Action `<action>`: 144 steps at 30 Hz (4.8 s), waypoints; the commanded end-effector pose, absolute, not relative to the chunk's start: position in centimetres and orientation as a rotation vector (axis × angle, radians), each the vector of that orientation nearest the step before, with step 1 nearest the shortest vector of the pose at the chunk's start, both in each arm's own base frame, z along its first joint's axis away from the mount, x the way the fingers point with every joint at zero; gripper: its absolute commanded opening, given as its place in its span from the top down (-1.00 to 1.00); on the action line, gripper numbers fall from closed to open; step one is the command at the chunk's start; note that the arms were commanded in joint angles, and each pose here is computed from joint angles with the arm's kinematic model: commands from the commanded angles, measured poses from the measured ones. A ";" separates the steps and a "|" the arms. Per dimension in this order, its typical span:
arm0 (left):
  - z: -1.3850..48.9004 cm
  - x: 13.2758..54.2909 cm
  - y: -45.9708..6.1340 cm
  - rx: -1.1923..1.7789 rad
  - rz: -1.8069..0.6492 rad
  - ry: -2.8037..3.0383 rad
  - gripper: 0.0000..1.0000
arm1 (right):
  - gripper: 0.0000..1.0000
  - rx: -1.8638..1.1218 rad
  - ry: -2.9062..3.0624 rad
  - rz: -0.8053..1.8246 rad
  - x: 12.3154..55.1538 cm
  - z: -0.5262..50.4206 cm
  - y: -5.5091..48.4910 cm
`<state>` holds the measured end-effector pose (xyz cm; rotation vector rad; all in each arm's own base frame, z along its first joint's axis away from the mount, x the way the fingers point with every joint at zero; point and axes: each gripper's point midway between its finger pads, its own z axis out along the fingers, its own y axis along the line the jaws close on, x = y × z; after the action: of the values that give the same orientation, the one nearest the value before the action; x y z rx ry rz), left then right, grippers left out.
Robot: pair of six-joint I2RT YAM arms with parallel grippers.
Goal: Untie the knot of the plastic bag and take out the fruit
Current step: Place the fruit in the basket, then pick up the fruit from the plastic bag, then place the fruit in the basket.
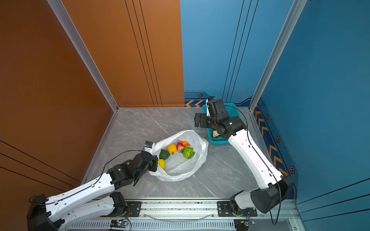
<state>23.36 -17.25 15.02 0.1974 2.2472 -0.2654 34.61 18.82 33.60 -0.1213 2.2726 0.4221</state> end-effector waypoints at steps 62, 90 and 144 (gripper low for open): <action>16.1 22.9 -20.8 0.282 -0.331 2.188 1.00 | -1.00 -0.383 2.637 0.086 31.2 4.7 28.1; 16.1 23.4 -21.1 0.280 -0.306 2.191 1.00 | 0.02 -0.394 2.612 0.212 28.7 7.7 30.3; 15.6 22.9 -19.2 0.264 -0.274 2.210 1.00 | 0.04 0.466 2.491 0.107 45.1 13.7 0.1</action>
<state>23.15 -19.55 15.57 0.2533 2.2148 -0.2834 43.23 1.11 13.80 0.4864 2.5295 0.1584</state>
